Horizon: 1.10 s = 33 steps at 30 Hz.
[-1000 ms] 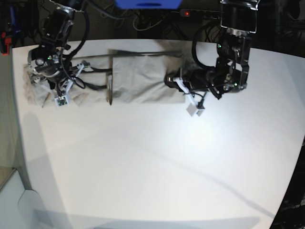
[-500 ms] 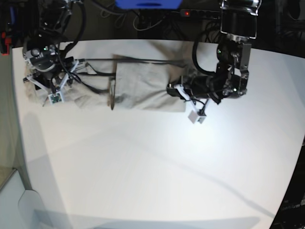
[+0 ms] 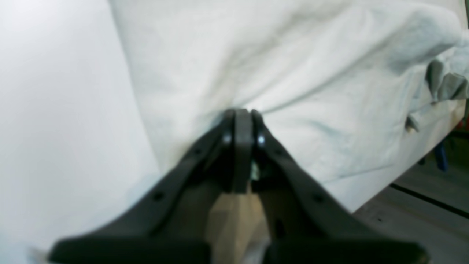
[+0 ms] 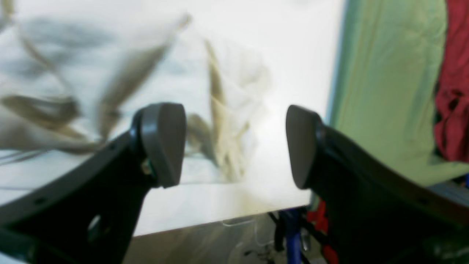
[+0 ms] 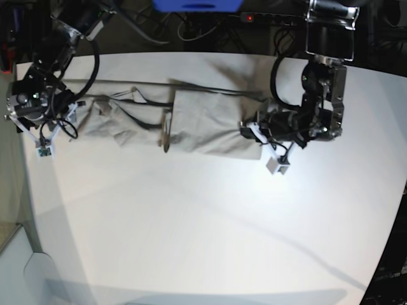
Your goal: Layout the t-shirt on the table in an organized manner, then fold the t-shirt properly
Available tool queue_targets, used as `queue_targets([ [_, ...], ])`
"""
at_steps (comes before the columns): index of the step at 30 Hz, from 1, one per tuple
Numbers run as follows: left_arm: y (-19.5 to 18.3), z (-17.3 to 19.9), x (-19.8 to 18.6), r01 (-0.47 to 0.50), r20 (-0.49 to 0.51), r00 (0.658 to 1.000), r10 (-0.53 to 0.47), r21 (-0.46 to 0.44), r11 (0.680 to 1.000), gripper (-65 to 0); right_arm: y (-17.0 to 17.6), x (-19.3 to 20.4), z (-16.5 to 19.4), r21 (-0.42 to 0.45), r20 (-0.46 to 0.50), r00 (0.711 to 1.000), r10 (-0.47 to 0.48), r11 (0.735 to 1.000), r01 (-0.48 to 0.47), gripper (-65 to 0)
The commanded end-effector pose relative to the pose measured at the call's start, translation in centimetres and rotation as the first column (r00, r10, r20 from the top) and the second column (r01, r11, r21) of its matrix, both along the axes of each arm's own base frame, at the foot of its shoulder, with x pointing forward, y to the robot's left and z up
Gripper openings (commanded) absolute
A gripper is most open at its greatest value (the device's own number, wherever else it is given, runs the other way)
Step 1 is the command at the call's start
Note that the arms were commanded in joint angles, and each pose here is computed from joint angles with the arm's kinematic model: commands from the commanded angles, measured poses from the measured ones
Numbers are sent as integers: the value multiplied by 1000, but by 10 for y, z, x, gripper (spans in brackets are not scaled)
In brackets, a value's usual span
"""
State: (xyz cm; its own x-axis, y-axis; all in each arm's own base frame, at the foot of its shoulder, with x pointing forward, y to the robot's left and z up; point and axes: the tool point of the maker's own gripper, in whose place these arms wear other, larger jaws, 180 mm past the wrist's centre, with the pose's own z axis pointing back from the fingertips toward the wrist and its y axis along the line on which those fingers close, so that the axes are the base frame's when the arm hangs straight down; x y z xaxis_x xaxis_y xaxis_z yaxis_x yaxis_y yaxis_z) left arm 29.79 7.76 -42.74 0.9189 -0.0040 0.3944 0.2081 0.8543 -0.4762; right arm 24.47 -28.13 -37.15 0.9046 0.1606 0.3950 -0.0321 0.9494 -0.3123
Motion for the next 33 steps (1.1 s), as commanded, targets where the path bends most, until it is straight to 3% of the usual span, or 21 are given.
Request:
queue_targets([
  [1,8,4,7,-6,18,1000,6,31,999,-645,-3,6,4,-6,13,1000,6,1000,-6,-215],
  [11,8,4,7,-6,19,1000,6,31,1000,-645,8,-9,-44,97,-110,994,4,995,7,-215],
  [23,8,5,7,-7,21,1000,6,31,1000,-645,-8,-31,-75,193,-151,980,-129,969,157,-216],
  [29,9,4,7,-7,21,1000,6,32,999,-645,-1,-31,-79,248,-139,981,-133,955,165,-216],
  [33,9,4,7,-7,21,1000,6,32,999,-645,1,-40,-82,250,-188,973,-133,952,178,-216],
])
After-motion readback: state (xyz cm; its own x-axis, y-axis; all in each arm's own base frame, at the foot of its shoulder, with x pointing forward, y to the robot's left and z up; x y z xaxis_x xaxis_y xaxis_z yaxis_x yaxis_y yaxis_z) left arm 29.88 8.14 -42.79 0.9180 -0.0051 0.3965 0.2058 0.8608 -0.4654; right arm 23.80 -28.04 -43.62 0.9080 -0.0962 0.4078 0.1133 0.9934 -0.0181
